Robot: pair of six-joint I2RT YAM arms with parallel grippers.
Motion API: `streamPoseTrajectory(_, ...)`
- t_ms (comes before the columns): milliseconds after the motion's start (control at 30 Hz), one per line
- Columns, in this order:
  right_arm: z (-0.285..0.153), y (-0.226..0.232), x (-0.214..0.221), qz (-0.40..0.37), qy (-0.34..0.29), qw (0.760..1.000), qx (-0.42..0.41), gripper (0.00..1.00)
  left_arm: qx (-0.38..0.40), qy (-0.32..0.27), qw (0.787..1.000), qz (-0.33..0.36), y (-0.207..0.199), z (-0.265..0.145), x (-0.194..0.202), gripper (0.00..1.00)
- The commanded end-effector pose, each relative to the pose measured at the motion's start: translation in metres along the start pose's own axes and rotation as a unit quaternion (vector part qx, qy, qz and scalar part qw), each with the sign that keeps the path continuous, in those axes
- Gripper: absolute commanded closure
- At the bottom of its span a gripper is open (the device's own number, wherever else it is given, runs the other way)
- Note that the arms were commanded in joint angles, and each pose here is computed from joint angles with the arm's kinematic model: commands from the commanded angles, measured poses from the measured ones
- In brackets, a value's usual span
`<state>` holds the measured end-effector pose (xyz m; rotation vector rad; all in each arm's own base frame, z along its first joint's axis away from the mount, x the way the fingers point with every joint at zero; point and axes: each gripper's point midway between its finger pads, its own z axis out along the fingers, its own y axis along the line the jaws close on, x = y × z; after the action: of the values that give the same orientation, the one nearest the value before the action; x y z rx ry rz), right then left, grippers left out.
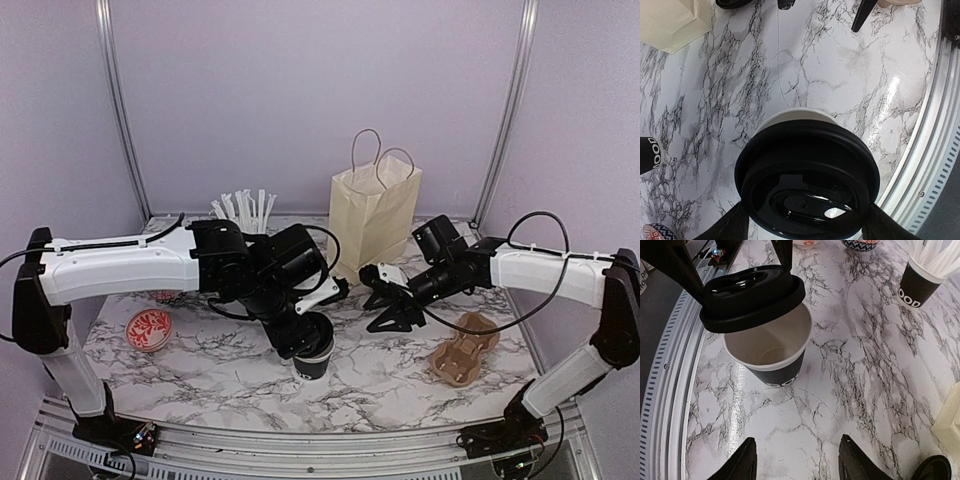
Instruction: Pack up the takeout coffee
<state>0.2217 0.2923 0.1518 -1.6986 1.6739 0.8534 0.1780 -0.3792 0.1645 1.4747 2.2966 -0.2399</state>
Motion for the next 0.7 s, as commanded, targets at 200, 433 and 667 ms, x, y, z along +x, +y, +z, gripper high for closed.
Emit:
streamPoseTrajectory(200,0.0012,0.0008,0.0039,-0.010,0.000,1.000,-0.004,0.47,0.005,0.020,1.000,0.004,0.0040,0.0038,-0.0035,0.23)
streamPoseTrajectory(433,0.0022,-0.0001,0.0063,-0.011,0.004,1.000,-0.003,0.48,-0.003,0.038,0.999,0.005,0.0073,0.0060,0.0016,0.23)
streamPoseTrajectory(667,0.0025,0.0008,0.0075,-0.010,0.006,1.000,-0.005,0.48,-0.007,0.048,0.999,0.009,0.0093,0.0097,0.0035,0.23)
